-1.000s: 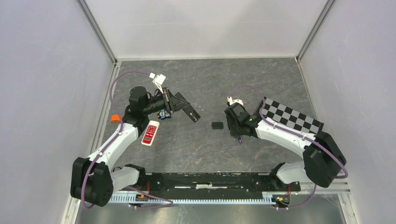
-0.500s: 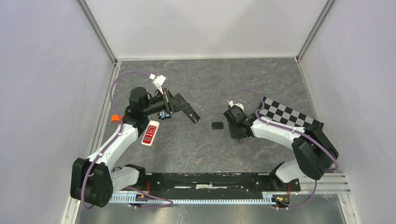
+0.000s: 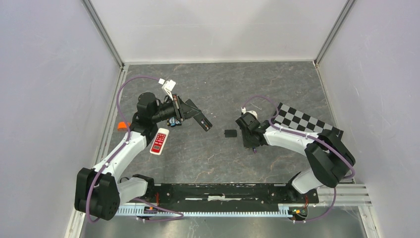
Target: Load the batteries into the remote control
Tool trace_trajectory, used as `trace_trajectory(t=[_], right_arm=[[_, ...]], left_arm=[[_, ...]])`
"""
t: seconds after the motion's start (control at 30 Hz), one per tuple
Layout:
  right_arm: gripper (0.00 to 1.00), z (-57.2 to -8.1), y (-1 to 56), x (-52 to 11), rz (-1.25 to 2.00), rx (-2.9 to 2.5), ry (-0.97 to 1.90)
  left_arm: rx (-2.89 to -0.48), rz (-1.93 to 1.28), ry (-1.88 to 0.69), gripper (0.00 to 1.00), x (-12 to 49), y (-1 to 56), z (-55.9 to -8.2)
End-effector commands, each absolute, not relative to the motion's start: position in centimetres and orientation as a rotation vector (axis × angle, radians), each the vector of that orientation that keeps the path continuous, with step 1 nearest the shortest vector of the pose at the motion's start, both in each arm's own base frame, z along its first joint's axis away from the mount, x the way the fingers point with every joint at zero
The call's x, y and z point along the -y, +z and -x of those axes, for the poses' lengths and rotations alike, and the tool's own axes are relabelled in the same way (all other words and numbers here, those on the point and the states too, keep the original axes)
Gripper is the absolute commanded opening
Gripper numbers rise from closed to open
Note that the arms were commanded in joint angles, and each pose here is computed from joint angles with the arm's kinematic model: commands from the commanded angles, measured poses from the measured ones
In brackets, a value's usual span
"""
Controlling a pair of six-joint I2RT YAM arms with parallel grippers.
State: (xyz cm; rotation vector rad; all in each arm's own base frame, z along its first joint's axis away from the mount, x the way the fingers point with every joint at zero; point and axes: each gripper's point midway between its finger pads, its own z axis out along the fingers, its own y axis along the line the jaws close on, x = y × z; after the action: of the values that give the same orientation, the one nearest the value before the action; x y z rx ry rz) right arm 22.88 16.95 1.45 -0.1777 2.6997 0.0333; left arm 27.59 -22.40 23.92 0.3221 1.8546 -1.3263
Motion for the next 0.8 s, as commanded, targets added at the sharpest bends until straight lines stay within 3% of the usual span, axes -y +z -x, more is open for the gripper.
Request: trace_trajectory(t=[0.0,0.27,0.5,0.77], right_arm=[[0.25,-23.3,1.1,-16.8,0.147,-2.686,0.03],[0.01,-24.2,1.7,-17.7,0.217,-2.656,0.063],[0.0,-27.3,8.9,-21.6,0.369,-2.39,0.302],[0.0,-27.3,18.4,-27.4,0.573,-2.105,0.674]], left_arm=[[-1.79,-0.361,-1.28,0.02,22.1,25.1,-27.8],[-1.881,-0.252,-1.36,0.02,22.5,23.7,-28.2],[-2.061,-0.134,-1.515,0.02,24.4,20.1,-27.9],[-2.167,-0.035,-1.7,0.02,26.3,17.8,-28.3]])
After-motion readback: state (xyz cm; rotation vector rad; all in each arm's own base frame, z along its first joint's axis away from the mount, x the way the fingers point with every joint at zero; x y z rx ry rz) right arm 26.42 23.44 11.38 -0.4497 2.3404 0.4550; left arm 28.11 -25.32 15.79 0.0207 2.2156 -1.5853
